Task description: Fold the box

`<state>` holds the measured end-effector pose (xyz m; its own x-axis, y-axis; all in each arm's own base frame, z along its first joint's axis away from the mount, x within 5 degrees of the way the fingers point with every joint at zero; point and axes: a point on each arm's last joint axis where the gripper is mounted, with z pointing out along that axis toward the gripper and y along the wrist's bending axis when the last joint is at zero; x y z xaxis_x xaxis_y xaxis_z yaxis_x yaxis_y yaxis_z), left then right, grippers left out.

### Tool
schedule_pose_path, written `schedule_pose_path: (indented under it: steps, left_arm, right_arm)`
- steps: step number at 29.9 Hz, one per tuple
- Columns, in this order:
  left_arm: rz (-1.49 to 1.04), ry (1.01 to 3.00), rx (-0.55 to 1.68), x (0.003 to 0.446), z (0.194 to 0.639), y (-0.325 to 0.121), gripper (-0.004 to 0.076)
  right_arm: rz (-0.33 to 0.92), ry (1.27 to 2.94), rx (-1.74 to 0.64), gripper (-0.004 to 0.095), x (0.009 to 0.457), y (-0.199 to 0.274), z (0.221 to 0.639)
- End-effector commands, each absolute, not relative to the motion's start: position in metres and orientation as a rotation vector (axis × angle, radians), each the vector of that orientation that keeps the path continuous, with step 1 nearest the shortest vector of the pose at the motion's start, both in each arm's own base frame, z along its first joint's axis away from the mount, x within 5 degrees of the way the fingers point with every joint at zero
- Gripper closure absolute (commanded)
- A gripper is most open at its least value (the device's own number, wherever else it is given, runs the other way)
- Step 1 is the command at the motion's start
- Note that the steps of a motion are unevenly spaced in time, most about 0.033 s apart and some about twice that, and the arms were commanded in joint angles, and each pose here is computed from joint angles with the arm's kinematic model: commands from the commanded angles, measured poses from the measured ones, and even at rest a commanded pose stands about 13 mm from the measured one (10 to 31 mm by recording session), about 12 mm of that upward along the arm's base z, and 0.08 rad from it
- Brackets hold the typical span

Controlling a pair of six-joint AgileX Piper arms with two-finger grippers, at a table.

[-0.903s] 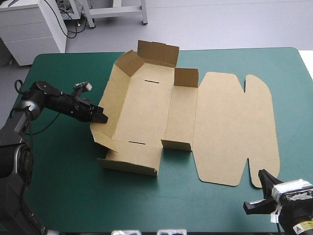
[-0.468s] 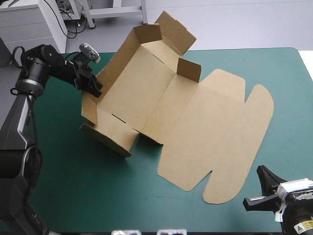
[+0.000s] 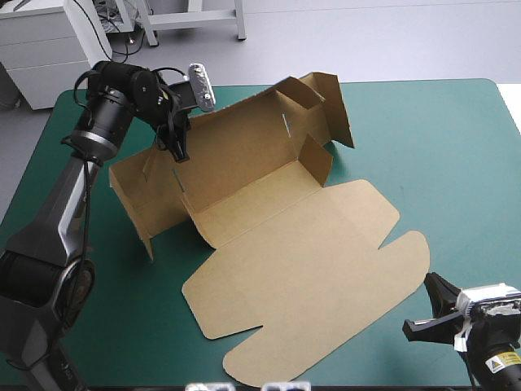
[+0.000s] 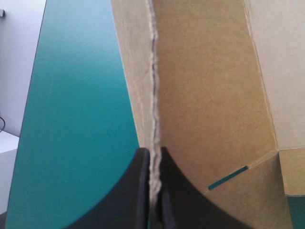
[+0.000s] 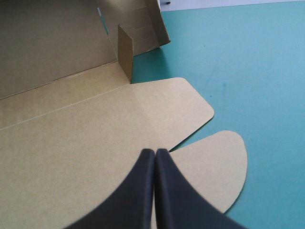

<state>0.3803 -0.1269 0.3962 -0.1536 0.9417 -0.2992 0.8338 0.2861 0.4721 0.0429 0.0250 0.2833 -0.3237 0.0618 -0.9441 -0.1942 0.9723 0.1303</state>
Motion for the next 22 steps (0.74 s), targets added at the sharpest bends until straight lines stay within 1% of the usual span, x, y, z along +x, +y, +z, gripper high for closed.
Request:
schedule_pose_path:
  steps: [1, 7, 11, 16, 22]
  left_arm:
    - [0.223, 1.948, 1.643, 0.352, 0.416, -0.148, 0.0731]
    - [0.213, 1.855, 1.753, 0.322, 0.414, -0.178, 0.0731]
    - [0.404, 1.751, 1.8, 0.299, 0.418, -0.188, 0.0731]
    - [0.479, 1.602, 1.816, 0.272, 0.416, -0.192, 0.0731]
    - [0.625, 1.394, 1.81, 0.251, 0.404, -0.18, 0.0731]
  right_arm:
    - [0.253, 1.845, -0.074, 0.0925, 0.052, 0.023, 0.295]
    - [0.244, 1.87, -0.081, 0.0925, 0.058, 0.022, 0.294]
    - [0.242, 1.865, -0.079, 0.0925, 0.058, 0.022, 0.294]
    - [0.239, 1.862, -0.078, 0.0925, 0.058, 0.021, 0.294]
    - [0.233, 1.861, -0.079, 0.0925, 0.058, 0.021, 0.294]
